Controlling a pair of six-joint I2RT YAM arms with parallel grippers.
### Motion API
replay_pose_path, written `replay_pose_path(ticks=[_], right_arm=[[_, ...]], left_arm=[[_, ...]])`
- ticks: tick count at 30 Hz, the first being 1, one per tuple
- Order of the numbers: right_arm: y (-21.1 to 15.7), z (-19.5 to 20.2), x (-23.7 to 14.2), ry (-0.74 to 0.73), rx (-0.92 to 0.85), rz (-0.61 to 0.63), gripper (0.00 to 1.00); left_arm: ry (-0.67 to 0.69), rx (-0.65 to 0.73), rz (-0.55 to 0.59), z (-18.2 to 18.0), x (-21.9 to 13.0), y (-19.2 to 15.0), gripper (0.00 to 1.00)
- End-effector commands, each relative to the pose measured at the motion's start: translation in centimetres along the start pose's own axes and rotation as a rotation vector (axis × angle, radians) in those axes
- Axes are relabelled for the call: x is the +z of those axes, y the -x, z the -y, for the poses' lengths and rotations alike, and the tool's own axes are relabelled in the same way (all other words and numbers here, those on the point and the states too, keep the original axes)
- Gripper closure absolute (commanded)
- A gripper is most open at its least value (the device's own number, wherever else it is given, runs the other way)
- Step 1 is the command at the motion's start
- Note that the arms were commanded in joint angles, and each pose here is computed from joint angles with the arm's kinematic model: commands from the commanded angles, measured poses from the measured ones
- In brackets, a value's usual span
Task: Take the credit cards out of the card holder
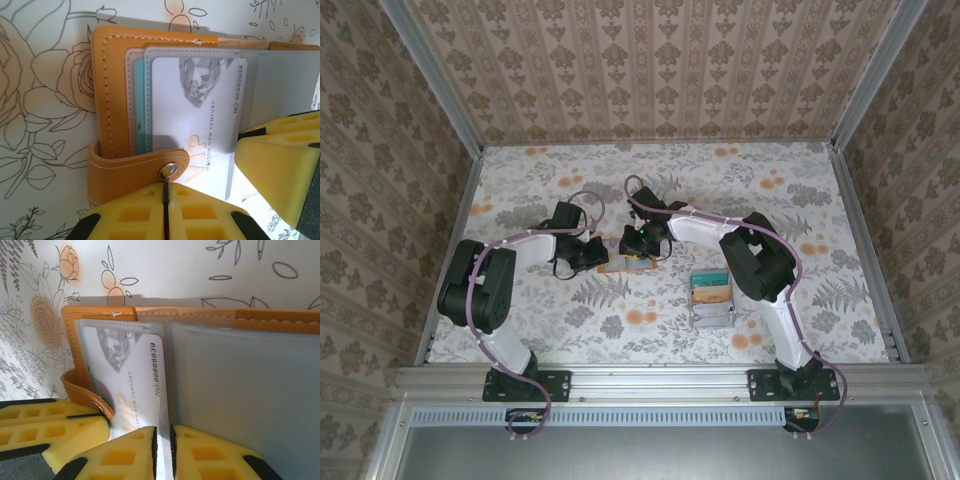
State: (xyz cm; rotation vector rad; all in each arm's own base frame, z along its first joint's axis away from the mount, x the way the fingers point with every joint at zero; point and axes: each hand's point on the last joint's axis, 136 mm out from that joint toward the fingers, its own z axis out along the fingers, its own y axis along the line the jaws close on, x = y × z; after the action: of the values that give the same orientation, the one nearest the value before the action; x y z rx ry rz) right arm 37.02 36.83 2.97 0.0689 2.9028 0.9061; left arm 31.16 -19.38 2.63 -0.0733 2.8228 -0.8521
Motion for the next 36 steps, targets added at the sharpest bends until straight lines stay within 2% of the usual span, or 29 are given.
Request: replay_pose_path(ticks=[1,15,17,20,21,36], right_arm=[[-0.2,-0.4,0.8,0.040,0.023,-0.035,0.84],[-0.9,-1.5,1.4,0.084,0.002,-0.069,0.82],[-0.9,-1.2,1.4,0.075,0.004,-0.066,0.86],[-0.9,-1.2,1.3,0.073,0.003,-0.065,0.99],[-0.8,-1.2,1.3,0.074,0.002,-0.063,1.00],[1.4,2.0,-2.7,0.012,0.043,0.055,1.00]], left_arm=[[0.027,-0.020,-0.027,-0.7,0.6,-0.5,0.91],[0.006,-0.014,-0.042,-0.3,0.9,-0.8,0.91],[0.007,-0.013,-0.041,-0.2,0.9,-0.7,0.91],[0.009,-0.011,-0.040,-0.3,0.8,-0.7,0.91],[0.010,-0.012,-0.040,-0.3,0.9,-0.8,0.91],[0.059,-0.051,-0.030,-1.8,0.4,-0.6,0.92]])
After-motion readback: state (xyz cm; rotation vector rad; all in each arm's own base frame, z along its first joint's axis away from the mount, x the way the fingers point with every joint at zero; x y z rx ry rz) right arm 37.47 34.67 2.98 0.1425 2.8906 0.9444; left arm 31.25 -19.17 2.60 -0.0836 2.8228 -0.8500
